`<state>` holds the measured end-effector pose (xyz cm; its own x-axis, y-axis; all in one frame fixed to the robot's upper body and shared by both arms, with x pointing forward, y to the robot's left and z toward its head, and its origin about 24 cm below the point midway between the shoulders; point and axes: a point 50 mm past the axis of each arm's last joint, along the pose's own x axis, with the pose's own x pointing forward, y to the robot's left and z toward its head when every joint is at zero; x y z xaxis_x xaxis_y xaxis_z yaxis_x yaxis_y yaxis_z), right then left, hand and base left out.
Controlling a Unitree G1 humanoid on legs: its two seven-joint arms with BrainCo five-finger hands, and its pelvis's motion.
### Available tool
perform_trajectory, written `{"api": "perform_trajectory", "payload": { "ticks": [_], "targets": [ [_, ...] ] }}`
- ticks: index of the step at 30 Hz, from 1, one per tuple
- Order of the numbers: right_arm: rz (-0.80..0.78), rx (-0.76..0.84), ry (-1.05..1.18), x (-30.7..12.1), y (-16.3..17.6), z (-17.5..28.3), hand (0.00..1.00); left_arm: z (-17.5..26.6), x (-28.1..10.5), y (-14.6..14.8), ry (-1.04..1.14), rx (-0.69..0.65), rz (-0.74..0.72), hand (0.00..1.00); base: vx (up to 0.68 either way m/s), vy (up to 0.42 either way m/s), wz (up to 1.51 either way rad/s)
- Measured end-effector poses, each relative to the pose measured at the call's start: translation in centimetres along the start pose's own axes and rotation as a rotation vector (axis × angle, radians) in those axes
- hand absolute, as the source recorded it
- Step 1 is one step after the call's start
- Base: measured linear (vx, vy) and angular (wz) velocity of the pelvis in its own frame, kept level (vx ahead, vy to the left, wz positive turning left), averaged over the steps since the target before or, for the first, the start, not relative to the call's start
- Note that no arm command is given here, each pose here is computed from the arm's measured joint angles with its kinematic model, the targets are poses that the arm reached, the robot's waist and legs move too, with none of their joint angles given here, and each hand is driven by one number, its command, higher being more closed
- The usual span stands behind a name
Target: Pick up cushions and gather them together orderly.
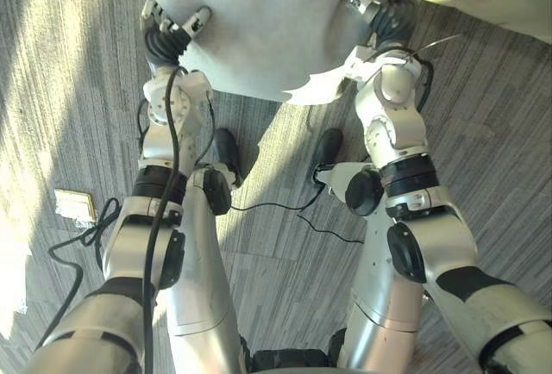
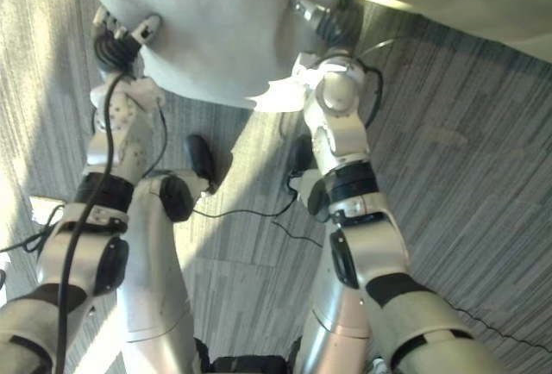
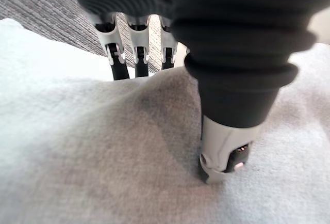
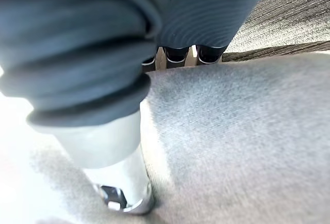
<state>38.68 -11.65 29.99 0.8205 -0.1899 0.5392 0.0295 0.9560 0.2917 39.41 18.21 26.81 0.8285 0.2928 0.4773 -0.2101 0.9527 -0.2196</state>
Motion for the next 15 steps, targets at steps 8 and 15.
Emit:
{"api": "perform_trajectory", "payload": {
  "ticks": [8,15],
  "targets": [
    [0.017,0.069,-0.020,-0.1,0.6,0.5,1.00,1.2,-0.1,-0.8,-0.047,-0.026,0.003,1.00,0.00,0.000,0.00],
    [-0.006,0.120,-0.023,-3.6,-1.3,-1.5,1.00,-2.3,-4.0,-1.7,0.032,-0.134,-0.003,1.00,0.01,-0.003,-0.05]
  ]
}}
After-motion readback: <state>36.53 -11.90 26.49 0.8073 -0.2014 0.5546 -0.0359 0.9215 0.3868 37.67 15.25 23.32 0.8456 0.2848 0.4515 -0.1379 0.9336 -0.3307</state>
